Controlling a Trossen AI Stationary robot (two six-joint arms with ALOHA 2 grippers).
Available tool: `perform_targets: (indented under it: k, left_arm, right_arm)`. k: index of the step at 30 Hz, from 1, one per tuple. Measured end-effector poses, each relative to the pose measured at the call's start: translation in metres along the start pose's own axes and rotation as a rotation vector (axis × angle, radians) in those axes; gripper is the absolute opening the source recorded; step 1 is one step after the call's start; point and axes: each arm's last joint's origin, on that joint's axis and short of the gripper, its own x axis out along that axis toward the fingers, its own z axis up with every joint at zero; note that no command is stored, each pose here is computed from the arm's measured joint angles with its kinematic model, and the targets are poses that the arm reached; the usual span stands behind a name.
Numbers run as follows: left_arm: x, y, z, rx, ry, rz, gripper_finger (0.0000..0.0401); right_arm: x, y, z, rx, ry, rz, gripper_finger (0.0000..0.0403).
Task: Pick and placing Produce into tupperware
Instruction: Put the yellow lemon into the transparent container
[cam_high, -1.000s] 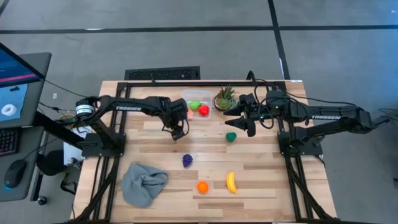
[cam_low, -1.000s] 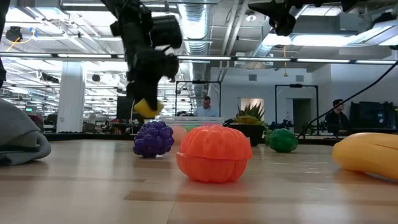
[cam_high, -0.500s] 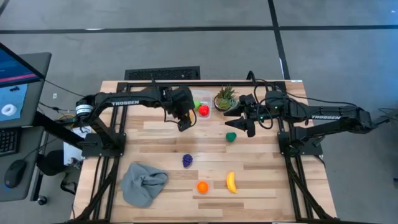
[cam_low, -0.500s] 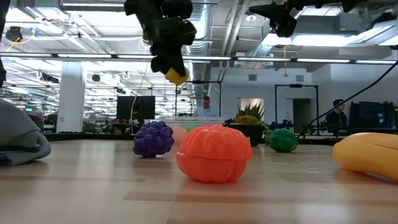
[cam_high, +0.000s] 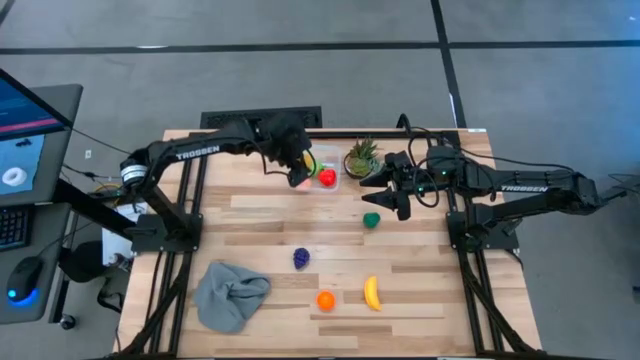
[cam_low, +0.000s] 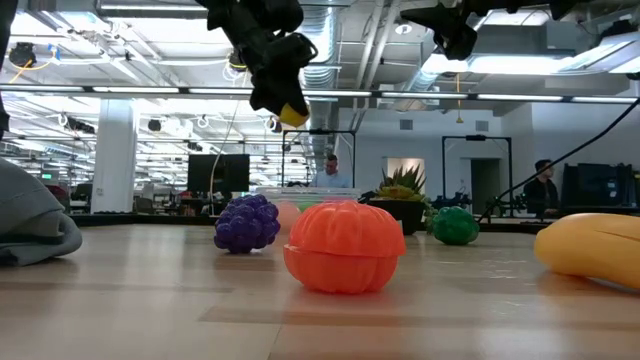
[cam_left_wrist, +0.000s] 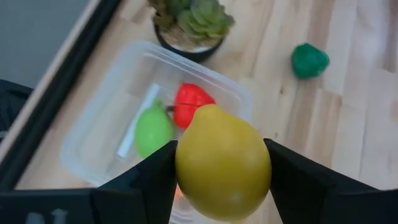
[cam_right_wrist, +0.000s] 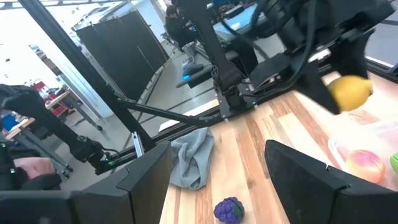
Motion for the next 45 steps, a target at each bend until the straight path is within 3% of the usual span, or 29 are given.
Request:
perform_targets:
  k: [23, 27, 37, 45]
  left_arm:
    - [-0.011, 0.055, 0.012, -0.027, -0.176, 0.055, 0.0207]
    - [0.003, 0.062, 0.010, -0.034, -0.156, 0.037, 0.0207]
    - [0.070, 0.073, -0.004, -0.065, -0.012, -0.011, 0.0206]
    - [0.090, 0.078, -0.010, -0.062, 0.016, -0.005, 0.0206]
  right_arm:
    - [0.000, -0.001, 0.001, 0.008, -0.017, -0.028, 0.0281]
    - [0.000, -0.001, 0.001, 0.008, -0.021, -0.038, 0.0281]
    - [0.000, -0.001, 0.000, 0.013, -0.012, -0.047, 0.0281]
    - [0.000, -0.002, -0.002, 0.024, 0.005, -0.055, 0.0281]
